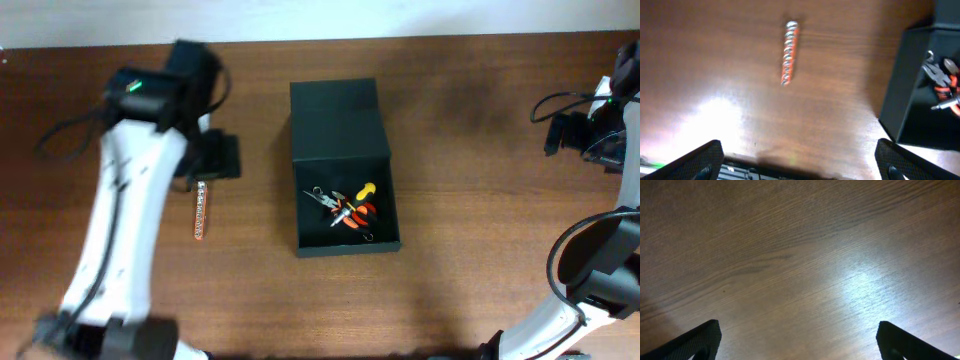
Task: Pack container
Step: 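Withdraw the left gripper left toward the orange socket rail, then lower the left gripper over the socket rail's end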
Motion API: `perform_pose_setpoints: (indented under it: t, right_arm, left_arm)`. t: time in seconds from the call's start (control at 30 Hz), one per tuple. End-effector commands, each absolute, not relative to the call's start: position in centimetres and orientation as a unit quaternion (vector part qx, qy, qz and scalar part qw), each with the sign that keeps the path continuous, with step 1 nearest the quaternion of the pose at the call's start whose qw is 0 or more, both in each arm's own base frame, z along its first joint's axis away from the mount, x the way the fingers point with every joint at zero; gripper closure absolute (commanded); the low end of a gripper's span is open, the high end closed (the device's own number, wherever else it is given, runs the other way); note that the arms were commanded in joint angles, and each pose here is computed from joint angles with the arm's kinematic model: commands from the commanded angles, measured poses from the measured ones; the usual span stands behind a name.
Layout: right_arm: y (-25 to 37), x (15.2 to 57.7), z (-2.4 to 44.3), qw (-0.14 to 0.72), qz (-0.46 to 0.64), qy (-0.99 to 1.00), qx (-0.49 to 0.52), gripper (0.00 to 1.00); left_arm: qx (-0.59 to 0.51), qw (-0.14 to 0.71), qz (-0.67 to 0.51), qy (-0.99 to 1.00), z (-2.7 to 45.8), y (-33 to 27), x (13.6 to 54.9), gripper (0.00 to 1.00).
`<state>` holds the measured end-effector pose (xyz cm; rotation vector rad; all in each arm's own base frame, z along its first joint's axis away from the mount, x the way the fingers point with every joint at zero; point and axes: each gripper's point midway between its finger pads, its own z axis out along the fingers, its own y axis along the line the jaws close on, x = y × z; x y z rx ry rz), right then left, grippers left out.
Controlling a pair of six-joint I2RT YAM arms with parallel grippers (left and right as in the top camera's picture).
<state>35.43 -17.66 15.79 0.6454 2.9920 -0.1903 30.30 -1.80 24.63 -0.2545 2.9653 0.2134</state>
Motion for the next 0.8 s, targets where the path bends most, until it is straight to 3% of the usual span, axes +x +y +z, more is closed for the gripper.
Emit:
perform_pose_setpoints:
  t: [0.0,0.13,0.53,0.77]
  right_arm:
    - [-17.7,35.2,16.4,0.044,-0.063,0.973,0.217,0.01]
    - [-17.7,35.2,16.4,0.045,-0.062,0.973,0.217,0.01]
    - [-17.7,35.2,16.4,0.044,-0.063,0.973,0.217,0.01]
    - [-17.7,35.2,16.4,0.044,-0.063,0.973,0.217,0.01]
  left_arm:
    - [-0.157,0.119,0.063,0.978,26.2,1.1,27.9,0.01]
    - [-0.206,0.132,0.041,0.969,25.0,3.5,27.3,0.01]
    - [-0.158,0.165,0.05,0.972,17.0,5.1,31.7,0.01]
    - [-0.156,0.159,0.045,0.974,16.5,4.9,31.5,0.01]
